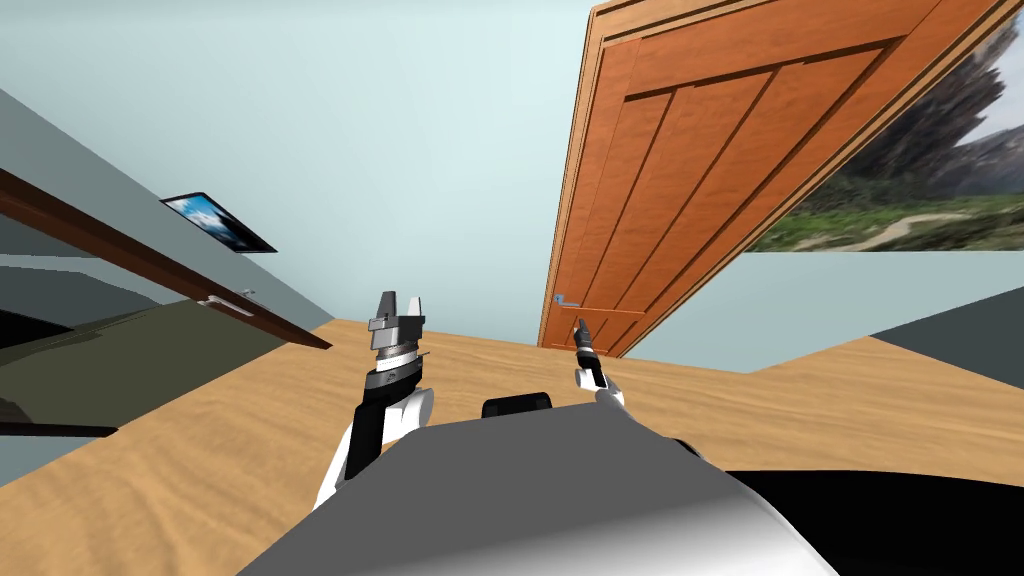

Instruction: Pull the door open

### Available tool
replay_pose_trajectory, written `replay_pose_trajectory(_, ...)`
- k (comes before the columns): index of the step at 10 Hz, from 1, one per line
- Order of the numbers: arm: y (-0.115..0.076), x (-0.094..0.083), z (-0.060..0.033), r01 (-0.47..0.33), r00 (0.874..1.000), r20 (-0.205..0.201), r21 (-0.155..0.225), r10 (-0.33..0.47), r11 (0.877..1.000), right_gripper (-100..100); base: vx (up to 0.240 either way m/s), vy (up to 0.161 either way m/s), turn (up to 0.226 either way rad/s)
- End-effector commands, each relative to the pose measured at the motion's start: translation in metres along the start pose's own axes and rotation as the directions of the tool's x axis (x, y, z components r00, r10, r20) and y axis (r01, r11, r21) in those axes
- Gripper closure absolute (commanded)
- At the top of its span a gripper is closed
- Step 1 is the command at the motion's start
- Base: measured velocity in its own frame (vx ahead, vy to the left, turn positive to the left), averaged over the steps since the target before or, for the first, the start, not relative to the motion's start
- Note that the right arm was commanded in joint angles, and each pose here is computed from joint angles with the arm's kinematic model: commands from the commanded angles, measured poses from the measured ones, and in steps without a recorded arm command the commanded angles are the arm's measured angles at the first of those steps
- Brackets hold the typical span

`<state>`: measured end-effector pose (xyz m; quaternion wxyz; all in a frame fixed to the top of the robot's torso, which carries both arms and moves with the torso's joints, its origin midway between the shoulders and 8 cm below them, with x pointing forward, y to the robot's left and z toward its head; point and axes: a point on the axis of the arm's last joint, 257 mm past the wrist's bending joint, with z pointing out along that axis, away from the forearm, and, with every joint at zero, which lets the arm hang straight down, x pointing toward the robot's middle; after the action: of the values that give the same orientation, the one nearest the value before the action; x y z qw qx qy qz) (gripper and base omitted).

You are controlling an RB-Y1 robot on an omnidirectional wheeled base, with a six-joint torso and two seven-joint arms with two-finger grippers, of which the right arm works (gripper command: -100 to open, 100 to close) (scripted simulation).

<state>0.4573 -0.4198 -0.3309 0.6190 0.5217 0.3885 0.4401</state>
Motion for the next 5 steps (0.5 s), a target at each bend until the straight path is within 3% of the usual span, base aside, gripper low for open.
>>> replay_pose_trajectory(1, -0.009, -0.003, -0.0010, -0.002, 1.000, 0.008, 0.023, 0.002, 1.000, -100, 0.049, -0.042, 0.072)
replay_pose_trajectory(5, -0.025, -0.009, -0.0020, -0.008, 1.000, 0.024, 0.060, 0.006, 0.998, -100, 0.043, -0.044, 0.099)
